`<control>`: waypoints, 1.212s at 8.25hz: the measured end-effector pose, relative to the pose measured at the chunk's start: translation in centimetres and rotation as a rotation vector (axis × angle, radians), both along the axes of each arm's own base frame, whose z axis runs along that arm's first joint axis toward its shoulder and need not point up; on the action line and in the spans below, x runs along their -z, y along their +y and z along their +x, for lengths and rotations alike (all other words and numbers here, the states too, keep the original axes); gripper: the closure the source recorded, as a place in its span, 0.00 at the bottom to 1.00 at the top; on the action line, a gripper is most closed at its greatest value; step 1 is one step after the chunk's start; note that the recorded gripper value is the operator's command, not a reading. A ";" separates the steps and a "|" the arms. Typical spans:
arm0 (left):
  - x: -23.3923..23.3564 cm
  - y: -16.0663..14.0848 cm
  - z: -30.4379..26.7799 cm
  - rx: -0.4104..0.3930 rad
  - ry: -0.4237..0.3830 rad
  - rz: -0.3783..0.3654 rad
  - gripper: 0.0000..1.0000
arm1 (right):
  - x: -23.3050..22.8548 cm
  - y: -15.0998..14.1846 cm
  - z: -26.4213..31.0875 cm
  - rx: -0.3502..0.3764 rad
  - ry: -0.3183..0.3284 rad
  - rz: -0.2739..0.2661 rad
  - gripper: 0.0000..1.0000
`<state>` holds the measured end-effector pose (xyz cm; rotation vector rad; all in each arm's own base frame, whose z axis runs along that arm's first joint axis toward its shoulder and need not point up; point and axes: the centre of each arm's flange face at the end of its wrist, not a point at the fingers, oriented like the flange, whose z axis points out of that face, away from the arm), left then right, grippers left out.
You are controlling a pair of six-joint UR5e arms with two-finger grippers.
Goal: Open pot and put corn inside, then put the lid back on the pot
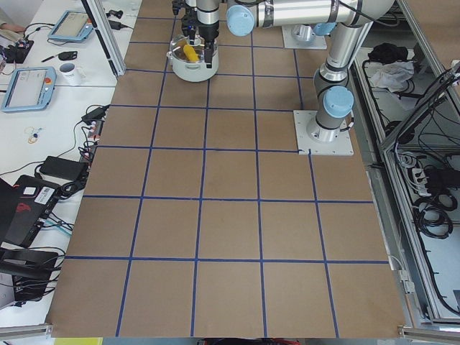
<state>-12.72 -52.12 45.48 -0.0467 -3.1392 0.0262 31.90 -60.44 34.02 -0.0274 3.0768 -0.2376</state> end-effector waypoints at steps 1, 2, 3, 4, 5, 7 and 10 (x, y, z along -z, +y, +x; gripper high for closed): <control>0.0 0.0 0.0 0.000 0.000 0.000 0.00 | -0.2 0.0 0.0 0.003 -0.004 -0.001 0.00; 0.0 0.0 0.0 0.000 0.001 -0.001 0.00 | -0.6 0.0 -0.1 0.006 -0.007 -0.008 0.00; 0.0 0.0 0.0 -0.001 0.001 -0.001 0.00 | -1.8 0.1 -0.4 0.009 -0.012 -0.024 0.00; 0.0 -0.1 0.0 0.000 0.001 -0.004 0.00 | -3.6 0.4 -1.1 0.013 -0.015 -0.044 0.00; 0.0 -0.1 0.0 0.001 0.000 -0.008 0.00 | -6.1 1.3 -2.3 0.024 -0.014 -0.051 0.00; 0.0 -0.2 0.0 0.000 0.000 -0.011 0.00 | -10.7 4.0 -6.3 0.069 -0.001 -0.018 0.00; 0.0 -0.2 0.0 0.000 0.000 -0.012 0.00 | -16.0 8.8 -12.6 0.080 0.030 0.030 0.00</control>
